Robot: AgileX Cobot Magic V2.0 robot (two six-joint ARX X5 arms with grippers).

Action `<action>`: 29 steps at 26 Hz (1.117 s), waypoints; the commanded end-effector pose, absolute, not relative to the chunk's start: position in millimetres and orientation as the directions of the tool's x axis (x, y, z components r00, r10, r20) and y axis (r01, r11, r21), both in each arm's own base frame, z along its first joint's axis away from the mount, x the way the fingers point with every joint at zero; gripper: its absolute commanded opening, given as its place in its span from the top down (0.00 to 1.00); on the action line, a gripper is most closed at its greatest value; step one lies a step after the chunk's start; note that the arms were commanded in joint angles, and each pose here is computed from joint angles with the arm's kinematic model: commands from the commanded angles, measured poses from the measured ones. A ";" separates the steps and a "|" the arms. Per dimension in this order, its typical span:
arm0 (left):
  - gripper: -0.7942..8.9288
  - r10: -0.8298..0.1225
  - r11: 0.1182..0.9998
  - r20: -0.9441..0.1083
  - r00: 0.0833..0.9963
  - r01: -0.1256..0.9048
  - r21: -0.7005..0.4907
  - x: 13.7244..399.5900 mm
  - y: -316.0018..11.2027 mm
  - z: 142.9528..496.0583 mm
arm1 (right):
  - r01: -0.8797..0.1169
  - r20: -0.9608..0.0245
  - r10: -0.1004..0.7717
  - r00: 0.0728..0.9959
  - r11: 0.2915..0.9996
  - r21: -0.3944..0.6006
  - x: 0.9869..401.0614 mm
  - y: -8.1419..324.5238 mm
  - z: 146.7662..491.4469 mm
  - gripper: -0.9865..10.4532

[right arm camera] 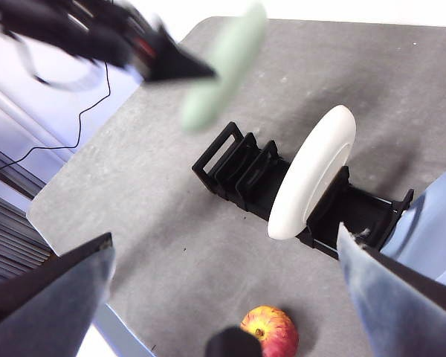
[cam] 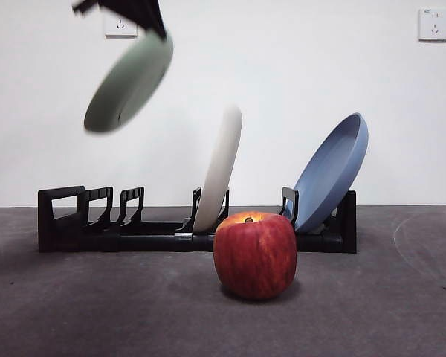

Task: Take the green plate from the plate rack,put the plate on the table,take the apple from the table,put the apple in the plate

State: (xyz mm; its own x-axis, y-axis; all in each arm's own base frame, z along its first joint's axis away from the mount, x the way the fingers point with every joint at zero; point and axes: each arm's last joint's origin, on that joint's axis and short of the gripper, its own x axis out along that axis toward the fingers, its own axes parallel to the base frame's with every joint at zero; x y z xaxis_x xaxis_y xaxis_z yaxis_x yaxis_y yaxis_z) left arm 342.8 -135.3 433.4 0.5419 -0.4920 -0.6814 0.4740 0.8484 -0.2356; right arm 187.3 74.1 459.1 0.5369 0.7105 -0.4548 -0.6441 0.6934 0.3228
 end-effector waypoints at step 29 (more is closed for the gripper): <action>0.93 -0.462 0.786 -0.704 0.539 0.616 -0.044 90.3 -94.6 442.1 | -0.645 -0.448 0.710 0.543 0.694 0.319 188.1 74.6 460.3 0.47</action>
